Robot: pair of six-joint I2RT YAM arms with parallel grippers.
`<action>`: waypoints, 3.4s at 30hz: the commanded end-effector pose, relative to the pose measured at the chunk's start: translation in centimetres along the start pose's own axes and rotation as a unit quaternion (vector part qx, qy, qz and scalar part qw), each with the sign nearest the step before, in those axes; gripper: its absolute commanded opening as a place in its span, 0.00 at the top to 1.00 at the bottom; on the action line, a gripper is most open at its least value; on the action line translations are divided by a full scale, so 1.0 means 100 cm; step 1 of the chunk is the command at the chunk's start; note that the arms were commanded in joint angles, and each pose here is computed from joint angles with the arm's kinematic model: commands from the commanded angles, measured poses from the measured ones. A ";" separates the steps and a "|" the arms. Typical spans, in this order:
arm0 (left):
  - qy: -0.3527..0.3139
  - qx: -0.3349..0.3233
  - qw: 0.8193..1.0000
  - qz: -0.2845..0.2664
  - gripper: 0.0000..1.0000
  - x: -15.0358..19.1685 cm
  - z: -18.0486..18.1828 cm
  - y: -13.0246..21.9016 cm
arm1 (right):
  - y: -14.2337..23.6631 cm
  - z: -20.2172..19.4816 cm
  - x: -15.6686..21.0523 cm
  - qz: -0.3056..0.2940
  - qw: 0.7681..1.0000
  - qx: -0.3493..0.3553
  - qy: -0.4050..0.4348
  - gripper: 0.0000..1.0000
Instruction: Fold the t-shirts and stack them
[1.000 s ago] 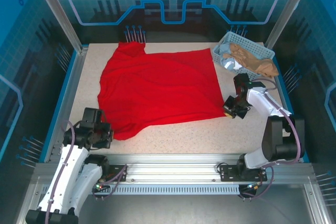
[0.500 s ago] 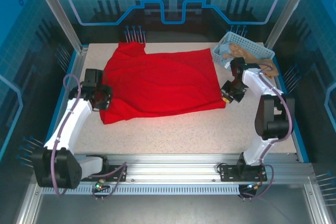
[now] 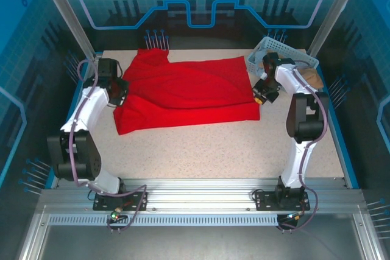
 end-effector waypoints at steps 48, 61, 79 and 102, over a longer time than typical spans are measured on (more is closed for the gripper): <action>-0.139 -0.065 0.988 0.016 0.39 -0.040 -0.033 -0.029 | 0.028 0.041 -0.028 -0.055 0.994 -0.056 0.075 0.46; 0.057 -0.103 0.988 0.100 0.45 -0.011 0.104 -0.032 | -0.018 -0.019 0.028 -0.003 0.995 -0.099 0.023 0.53; 0.018 -0.146 0.985 0.085 0.69 -0.026 0.110 -0.080 | -0.056 -0.022 0.017 0.031 0.997 -0.070 -0.003 0.56; -0.010 -0.199 0.979 0.037 1.00 -0.026 0.127 -0.036 | -0.031 -0.050 0.055 -0.003 0.999 0.044 0.010 1.00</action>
Point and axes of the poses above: each hand's point on the last joint's axis, 136 mm out from that joint toward the fingers, its own y axis back along the fingers, its own z axis along the line the jaws close on, x = y × z, the point moved 8 cm from there along y, back along the fingers, and after that the axes turned 7 degrees about y, right-handed, at the moved point
